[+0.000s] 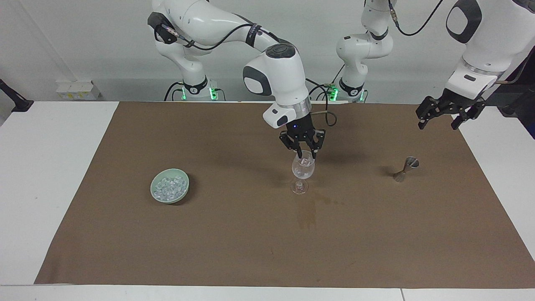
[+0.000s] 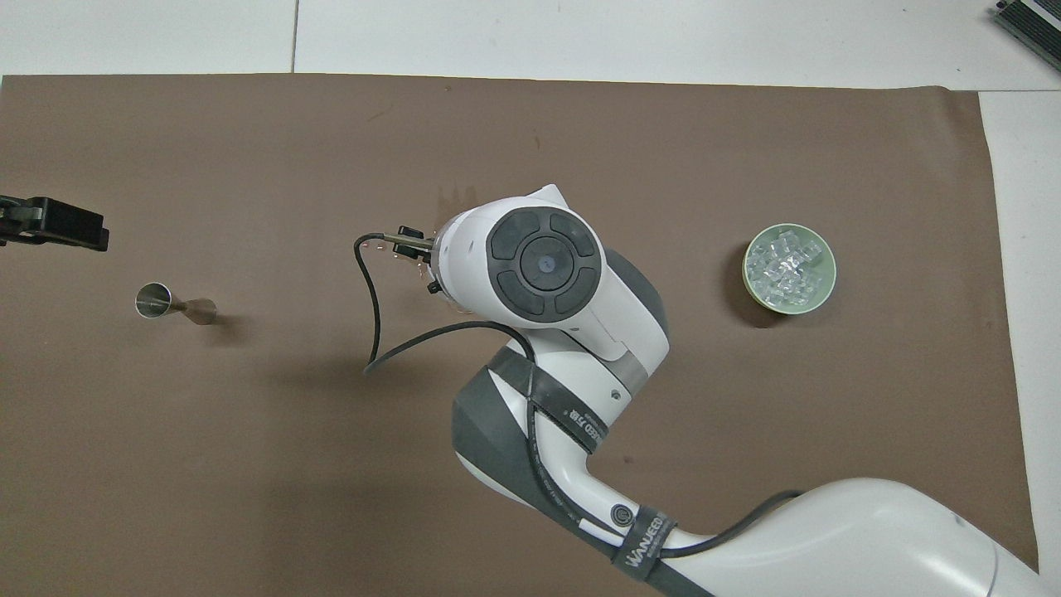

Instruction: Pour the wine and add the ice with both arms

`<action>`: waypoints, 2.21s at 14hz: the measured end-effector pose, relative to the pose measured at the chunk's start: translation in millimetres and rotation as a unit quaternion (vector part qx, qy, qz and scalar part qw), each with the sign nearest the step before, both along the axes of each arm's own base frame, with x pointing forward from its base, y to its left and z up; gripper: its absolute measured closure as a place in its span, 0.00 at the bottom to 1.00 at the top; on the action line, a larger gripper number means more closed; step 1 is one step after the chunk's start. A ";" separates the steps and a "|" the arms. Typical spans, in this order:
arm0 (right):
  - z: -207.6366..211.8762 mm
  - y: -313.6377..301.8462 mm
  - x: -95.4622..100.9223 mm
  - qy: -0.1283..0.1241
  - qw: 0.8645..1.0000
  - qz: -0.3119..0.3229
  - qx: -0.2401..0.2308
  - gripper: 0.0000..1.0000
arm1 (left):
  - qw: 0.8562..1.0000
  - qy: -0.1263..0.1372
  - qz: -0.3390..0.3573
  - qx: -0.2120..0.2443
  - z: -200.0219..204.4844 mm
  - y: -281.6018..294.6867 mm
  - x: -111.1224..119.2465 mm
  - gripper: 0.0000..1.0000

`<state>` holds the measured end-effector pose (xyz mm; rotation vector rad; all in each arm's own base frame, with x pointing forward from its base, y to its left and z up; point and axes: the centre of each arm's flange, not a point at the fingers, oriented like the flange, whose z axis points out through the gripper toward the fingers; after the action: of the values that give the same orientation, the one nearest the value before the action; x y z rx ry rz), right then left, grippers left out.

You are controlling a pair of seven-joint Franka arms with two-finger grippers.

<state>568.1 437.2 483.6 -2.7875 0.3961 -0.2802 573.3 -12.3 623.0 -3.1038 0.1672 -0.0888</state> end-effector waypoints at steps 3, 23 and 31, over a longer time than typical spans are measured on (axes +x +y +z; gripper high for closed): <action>0.0 0.0 0.0 0.000 1.000 0.000 0.000 0.53 | 1.000 -0.001 0.000 0.000 0.1 0.0 0.2 0.00; 120.8 -202.9 55.1 -0.057 0.984 -0.029 -0.164 0.00 | 0.999 -0.008 0.049 -0.003 0.8 0.7 1.8 0.00; 179.5 -347.9 30.4 0.009 0.980 -0.006 -0.199 0.00 | 0.998 -0.007 0.055 -0.007 -0.2 -0.7 2.2 0.00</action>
<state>598.5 89.3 663.1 -3.1823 0.3999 -0.3736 575.5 -13.0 622.9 -3.1184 -0.0051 -0.1095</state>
